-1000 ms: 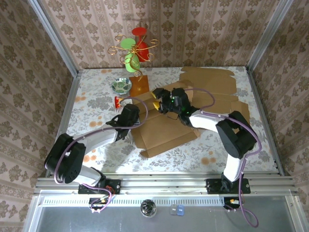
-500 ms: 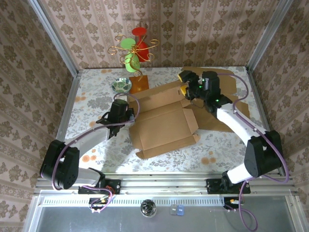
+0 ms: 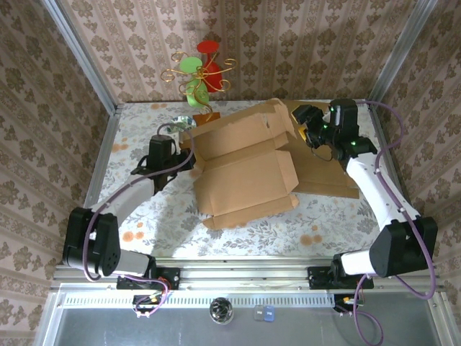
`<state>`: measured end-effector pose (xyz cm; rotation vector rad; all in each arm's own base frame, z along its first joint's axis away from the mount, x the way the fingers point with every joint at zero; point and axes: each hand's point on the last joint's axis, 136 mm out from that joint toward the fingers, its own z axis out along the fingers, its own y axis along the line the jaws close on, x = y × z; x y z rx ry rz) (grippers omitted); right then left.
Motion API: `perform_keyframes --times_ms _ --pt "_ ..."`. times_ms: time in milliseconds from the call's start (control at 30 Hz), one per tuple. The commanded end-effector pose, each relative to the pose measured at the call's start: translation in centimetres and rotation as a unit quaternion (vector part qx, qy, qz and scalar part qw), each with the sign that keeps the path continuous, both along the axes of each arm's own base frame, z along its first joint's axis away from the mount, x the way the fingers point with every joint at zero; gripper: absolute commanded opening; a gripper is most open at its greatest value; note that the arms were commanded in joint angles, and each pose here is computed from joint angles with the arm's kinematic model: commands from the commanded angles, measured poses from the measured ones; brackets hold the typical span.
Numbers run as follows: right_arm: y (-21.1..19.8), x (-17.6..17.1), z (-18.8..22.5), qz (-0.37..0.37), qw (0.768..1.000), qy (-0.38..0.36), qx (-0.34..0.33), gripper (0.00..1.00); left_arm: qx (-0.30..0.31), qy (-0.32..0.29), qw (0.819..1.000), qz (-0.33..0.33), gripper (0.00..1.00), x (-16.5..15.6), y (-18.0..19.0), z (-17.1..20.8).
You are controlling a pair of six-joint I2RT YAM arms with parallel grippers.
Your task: Fold the paper box
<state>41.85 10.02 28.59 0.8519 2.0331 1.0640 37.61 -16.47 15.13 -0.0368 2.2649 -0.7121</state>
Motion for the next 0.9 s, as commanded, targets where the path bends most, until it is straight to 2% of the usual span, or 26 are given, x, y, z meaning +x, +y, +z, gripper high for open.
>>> perform_keyframes --times_ms 0,133,233,267,367,467,567,667,867 --pt "-1.2 -1.2 1.0 0.013 0.999 -0.007 -0.037 0.68 -0.079 0.009 0.996 -0.028 0.00 0.4 -1.5 2.0" --pt "-2.7 -0.7 3.7 0.026 0.997 -0.056 -0.050 0.69 -0.124 0.032 0.990 -0.056 0.00 0.5 -2.1 2.7" --pt "-2.6 0.0 5.8 0.064 0.992 -0.096 -0.059 0.69 -0.168 0.059 0.980 -0.091 0.00 0.4 -2.8 3.0" --pt "-2.3 0.3 6.3 0.081 0.990 -0.104 -0.058 0.66 -0.177 0.065 0.977 -0.098 0.00 0.3 -2.9 3.0" --pt "-1.4 1.1 6.4 0.115 0.986 -0.111 -0.046 0.46 -0.209 0.078 0.969 -0.106 0.00 0.3 -3.2 3.1" --pt "-0.9 0.8 6.5 0.118 0.985 -0.122 -0.032 0.36 -0.235 0.085 0.963 -0.105 0.00 0.6 -3.5 3.3" --pt "-0.4 0.4 5.2 0.127 0.985 -0.115 -0.018 0.37 -0.254 0.084 0.958 -0.104 0.00 0.9 -3.7 3.6" --pt "0.4 0.1 4.3 0.145 0.983 -0.115 0.015 0.45 -0.266 0.087 0.954 -0.110 0.00 1.0 -4.0 3.7" --pt "2.0 -0.2 6.5 0.186 0.969 -0.154 0.056 0.54 -0.275 0.099 0.949 -0.121 0.00 0.8 -4.5 3.7"
